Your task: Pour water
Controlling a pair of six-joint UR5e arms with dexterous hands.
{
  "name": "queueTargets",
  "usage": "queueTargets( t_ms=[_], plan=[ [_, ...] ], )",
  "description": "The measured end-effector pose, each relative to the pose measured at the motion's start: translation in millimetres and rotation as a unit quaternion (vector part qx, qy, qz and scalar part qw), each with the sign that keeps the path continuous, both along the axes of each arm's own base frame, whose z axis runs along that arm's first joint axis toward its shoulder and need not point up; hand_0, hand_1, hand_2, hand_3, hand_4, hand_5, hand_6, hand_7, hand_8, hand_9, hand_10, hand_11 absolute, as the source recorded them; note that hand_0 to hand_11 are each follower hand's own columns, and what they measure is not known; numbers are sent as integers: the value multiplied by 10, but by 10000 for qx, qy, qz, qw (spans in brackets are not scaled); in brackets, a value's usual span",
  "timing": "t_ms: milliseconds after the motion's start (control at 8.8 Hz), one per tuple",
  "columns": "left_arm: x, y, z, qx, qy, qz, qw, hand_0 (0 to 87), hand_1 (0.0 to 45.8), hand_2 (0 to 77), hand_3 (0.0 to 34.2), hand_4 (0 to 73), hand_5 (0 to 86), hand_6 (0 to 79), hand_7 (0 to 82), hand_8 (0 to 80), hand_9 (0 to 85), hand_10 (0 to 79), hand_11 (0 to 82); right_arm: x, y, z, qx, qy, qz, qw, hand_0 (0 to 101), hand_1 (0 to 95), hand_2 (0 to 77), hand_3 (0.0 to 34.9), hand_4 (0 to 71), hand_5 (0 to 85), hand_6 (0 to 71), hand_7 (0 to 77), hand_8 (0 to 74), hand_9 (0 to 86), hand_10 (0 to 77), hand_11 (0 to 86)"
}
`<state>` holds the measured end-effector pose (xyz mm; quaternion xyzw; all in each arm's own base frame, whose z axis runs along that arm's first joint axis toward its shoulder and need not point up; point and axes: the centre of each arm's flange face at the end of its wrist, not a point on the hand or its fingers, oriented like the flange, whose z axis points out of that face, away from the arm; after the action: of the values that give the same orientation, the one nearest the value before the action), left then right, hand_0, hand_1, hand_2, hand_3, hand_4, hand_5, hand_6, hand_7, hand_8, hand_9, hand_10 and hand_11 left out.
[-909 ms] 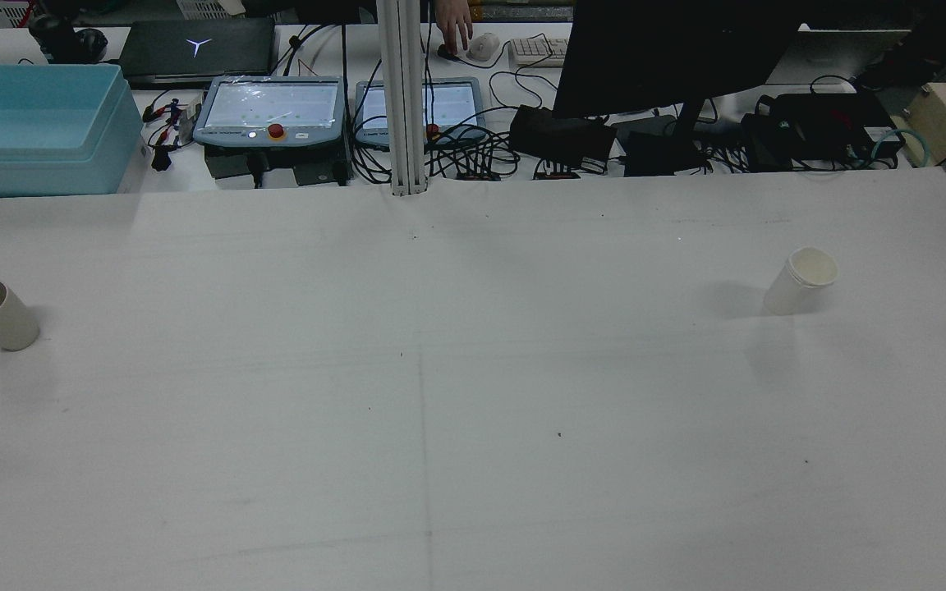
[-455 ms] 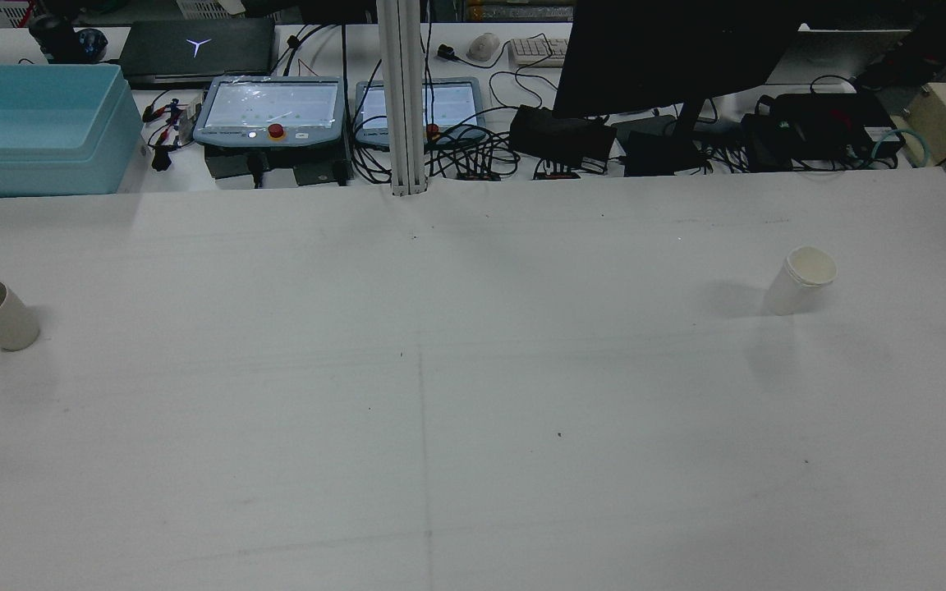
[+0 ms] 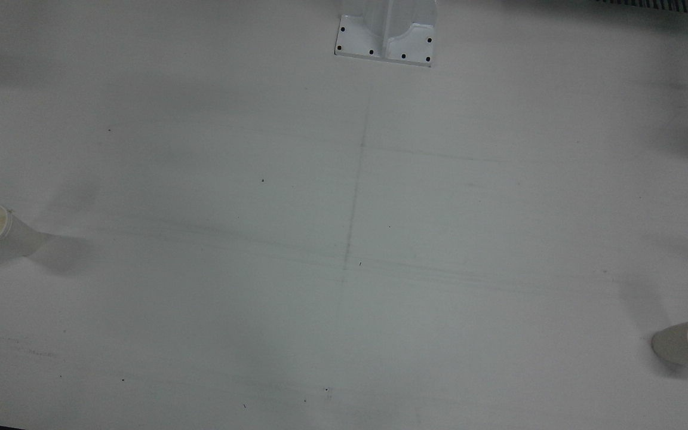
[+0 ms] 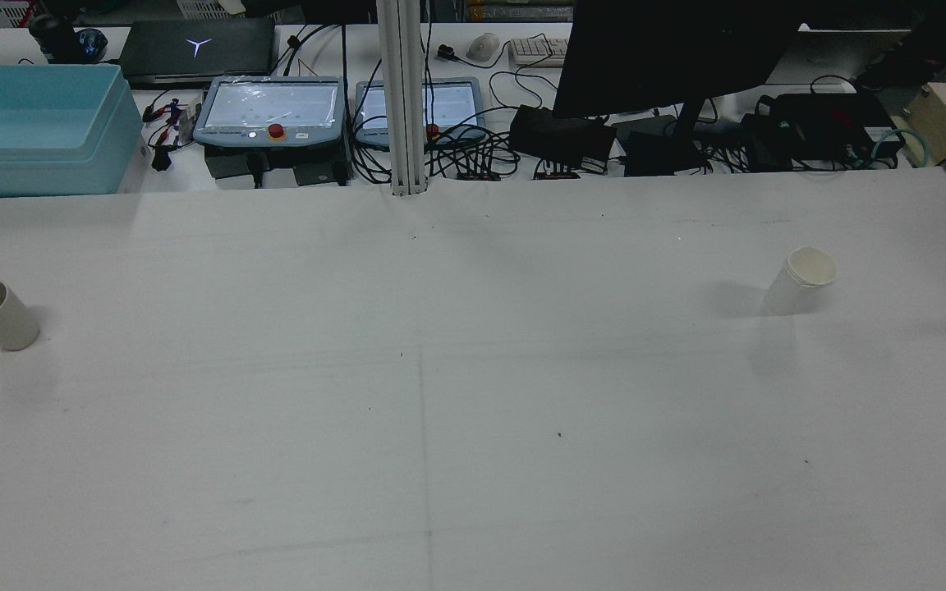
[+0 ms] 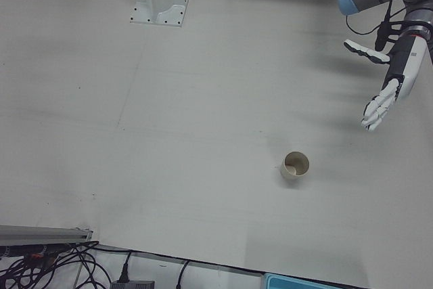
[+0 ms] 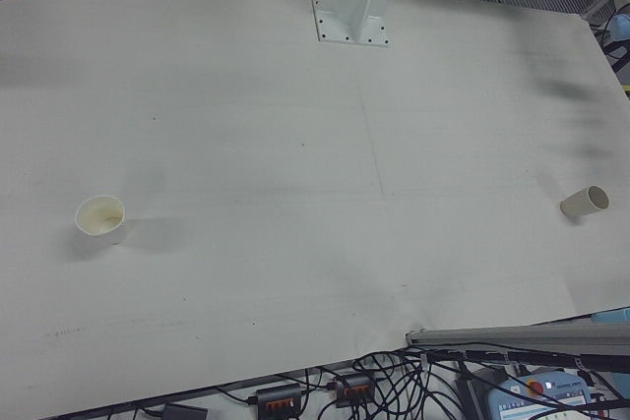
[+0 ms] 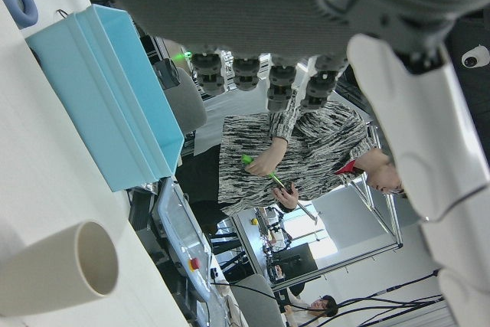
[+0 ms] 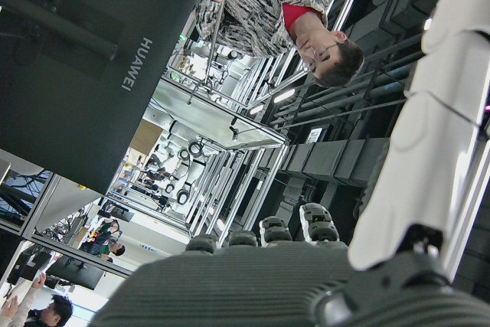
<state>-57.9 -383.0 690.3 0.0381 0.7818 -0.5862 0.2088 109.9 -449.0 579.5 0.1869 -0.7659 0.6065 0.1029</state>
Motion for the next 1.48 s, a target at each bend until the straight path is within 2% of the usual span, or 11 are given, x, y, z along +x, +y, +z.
queueTargets(
  t_ms=[114, 227, 341, 568, 795, 909, 1136, 1250, 1477],
  plan=[
    [5, -21, 330, 27, -174, -68, 9998, 492, 71, 11, 0, 218, 5, 82, 125, 49, 98, 60, 109, -139, -38, -75, -41, 76, -124, 9999, 520, 175, 11, 0, 16, 98, 22, 87, 5, 11, 0, 11],
    [60, -112, 558, 76, -374, -83, 9992, 492, 71, 11, 0, 218, 5, 82, 125, 49, 93, 60, 109, -276, -85, -176, -62, 127, -214, 9997, 520, 175, 11, 0, 16, 109, 16, 71, 5, 11, 0, 11],
    [169, -280, 684, 138, -515, -35, 9986, 492, 71, 11, 0, 218, 5, 82, 125, 49, 104, 60, 109, -424, -117, -288, -78, 143, -277, 9995, 520, 180, 11, 0, 16, 109, 16, 71, 5, 11, 0, 11],
    [597, -816, 786, 226, -584, 129, 9980, 492, 87, 11, 0, 202, 5, 82, 136, 49, 104, 60, 109, -777, -136, -503, -82, 86, -343, 9993, 521, 185, 11, 0, 16, 115, 16, 71, 5, 11, 0, 11],
    [1043, -1127, 888, 141, -577, 196, 9980, 490, 87, 11, 0, 202, 5, 82, 131, 49, 93, 60, 109, -1073, -178, -631, -61, 19, -410, 9991, 523, 180, 11, 0, 22, 115, 16, 55, 5, 5, 0, 11],
    [1184, -1200, 921, 126, -627, 218, 9977, 492, 104, 11, 0, 202, 5, 82, 131, 22, 93, 44, 109, -1154, -197, -668, -57, 12, -439, 9990, 524, 185, 11, 0, 22, 115, 16, 55, 5, 5, 5, 11],
    [1312, -1283, 950, 170, -833, 203, 9962, 492, 104, 11, 0, 191, 5, 82, 120, 44, 82, 44, 93, -1218, -221, -705, -46, 10, -463, 9989, 525, 185, 11, 0, 22, 115, 16, 55, 5, 5, 0, 11],
    [1351, -1329, 956, 203, -884, 198, 9957, 490, 114, 11, 0, 158, 5, 76, 114, 44, 82, 44, 93, -1227, -224, -712, -43, 10, -469, 9989, 525, 191, 11, 0, 22, 104, 16, 55, 5, 5, 5, 11],
    [1489, -1366, 969, 283, -940, 236, 9949, 492, 131, 11, 0, 169, 5, 60, 93, 44, 65, 54, 93, -1231, -225, -717, -39, 10, -473, 9989, 523, 191, 11, 0, 22, 98, 16, 55, 5, 5, 0, 11]
  ],
)
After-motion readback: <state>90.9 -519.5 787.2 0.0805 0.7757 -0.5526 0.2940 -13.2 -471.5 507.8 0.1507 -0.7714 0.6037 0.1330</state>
